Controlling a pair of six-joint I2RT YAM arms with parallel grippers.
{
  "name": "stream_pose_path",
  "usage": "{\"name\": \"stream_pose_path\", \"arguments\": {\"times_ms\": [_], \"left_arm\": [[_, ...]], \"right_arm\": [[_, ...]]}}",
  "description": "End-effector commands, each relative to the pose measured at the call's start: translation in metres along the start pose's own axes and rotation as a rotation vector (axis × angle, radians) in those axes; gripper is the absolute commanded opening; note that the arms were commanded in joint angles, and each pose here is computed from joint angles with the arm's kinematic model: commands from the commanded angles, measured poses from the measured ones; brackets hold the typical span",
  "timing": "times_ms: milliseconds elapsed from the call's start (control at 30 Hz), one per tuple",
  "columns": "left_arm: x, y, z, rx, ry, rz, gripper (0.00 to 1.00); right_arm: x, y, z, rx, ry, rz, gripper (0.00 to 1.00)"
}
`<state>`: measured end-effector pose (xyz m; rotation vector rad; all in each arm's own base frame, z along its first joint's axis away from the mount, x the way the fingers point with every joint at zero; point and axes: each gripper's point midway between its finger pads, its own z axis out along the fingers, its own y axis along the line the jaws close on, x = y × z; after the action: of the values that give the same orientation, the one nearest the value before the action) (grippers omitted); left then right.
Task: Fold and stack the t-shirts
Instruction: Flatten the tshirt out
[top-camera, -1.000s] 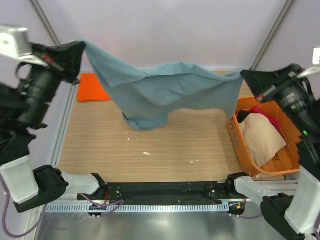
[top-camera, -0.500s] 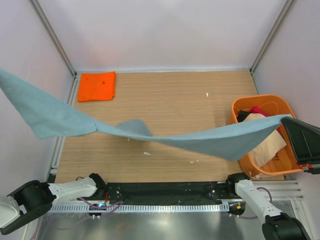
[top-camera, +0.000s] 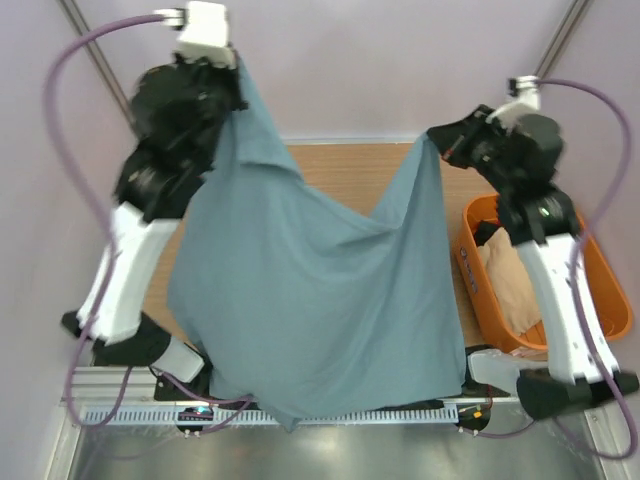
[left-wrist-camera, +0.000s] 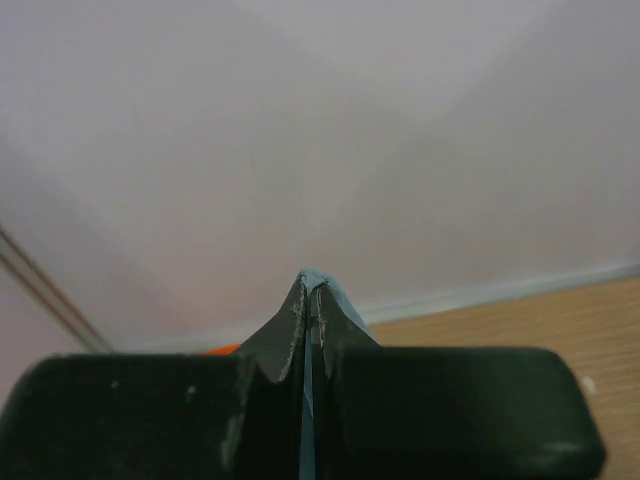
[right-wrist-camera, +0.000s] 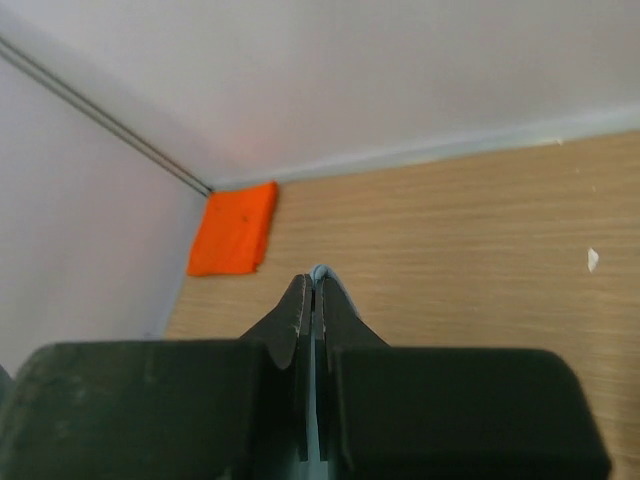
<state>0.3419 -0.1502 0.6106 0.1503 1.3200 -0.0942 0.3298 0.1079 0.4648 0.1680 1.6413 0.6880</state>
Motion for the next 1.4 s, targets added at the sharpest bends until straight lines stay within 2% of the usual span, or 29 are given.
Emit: {"name": "stream_pose_path", "arguments": {"times_ms": [0, 67, 200, 400, 533, 567, 633, 667, 767, 800, 900, 967, 1067, 1167, 1267, 1367], "left_arm": [[0.043, 0.028, 0.046, -0.114, 0.070, 0.004, 0.00], [0.041, 0.032, 0.056, -0.113, 0.052, -0.022, 0.00], [0.012, 0.048, 0.067, -0.108, -0.045, -0.079, 0.00], [-0.058, 0.059, 0.024, -0.066, -0.204, -0.147, 0.00], [-0.108, 0.063, -0.035, 0.002, -0.317, -0.211, 0.00], [-0.128, 0.068, -0.064, 0.020, -0.367, -0.229, 0.00], [-0.139, 0.064, -0.088, 0.072, -0.392, -0.244, 0.00], [-0.156, 0.066, -0.118, 0.099, -0.439, -0.261, 0.00], [-0.172, 0.065, -0.157, 0.164, -0.480, -0.286, 0.00], [-0.184, 0.073, -0.182, 0.173, -0.523, -0.301, 0.00], [-0.207, 0.086, -0.223, 0.208, -0.603, -0.352, 0.00], [-0.218, 0.092, -0.241, 0.227, -0.647, -0.376, 0.00], [-0.218, 0.095, -0.240, 0.213, -0.645, -0.373, 0.00], [-0.197, 0.086, -0.204, 0.172, -0.560, -0.339, 0.00], [-0.147, 0.061, -0.134, 0.114, -0.390, -0.205, 0.00], [-0.085, 0.039, -0.070, 0.047, -0.218, -0.091, 0.00]], "right_arm": [[-0.016, -0.011, 0.046, -0.010, -0.104, -0.075, 0.01], [-0.017, -0.015, 0.060, -0.009, -0.101, -0.103, 0.01], [-0.037, -0.005, 0.071, -0.032, -0.143, -0.121, 0.01], [-0.075, 0.029, 0.032, -0.092, -0.231, -0.126, 0.01], [-0.101, 0.056, -0.023, -0.135, -0.306, -0.131, 0.01], [-0.109, 0.068, -0.049, -0.159, -0.343, -0.136, 0.01], [-0.113, 0.077, -0.074, -0.175, -0.358, -0.124, 0.01], [-0.117, 0.086, -0.102, -0.194, -0.386, -0.125, 0.01], [-0.118, 0.095, -0.141, -0.214, -0.414, -0.109, 0.01], [-0.124, 0.103, -0.167, -0.229, -0.453, -0.110, 0.01], [-0.130, 0.112, -0.207, -0.240, -0.494, -0.089, 0.01], [-0.129, 0.113, -0.216, -0.236, -0.490, -0.074, 0.01], [-0.130, 0.113, -0.217, -0.227, -0.486, -0.057, 0.01], [-0.127, 0.106, -0.193, -0.210, -0.454, -0.053, 0.01], [-0.112, 0.092, -0.141, -0.202, -0.386, -0.059, 0.01], [-0.071, 0.055, -0.063, -0.159, -0.275, -0.041, 0.01]]}}
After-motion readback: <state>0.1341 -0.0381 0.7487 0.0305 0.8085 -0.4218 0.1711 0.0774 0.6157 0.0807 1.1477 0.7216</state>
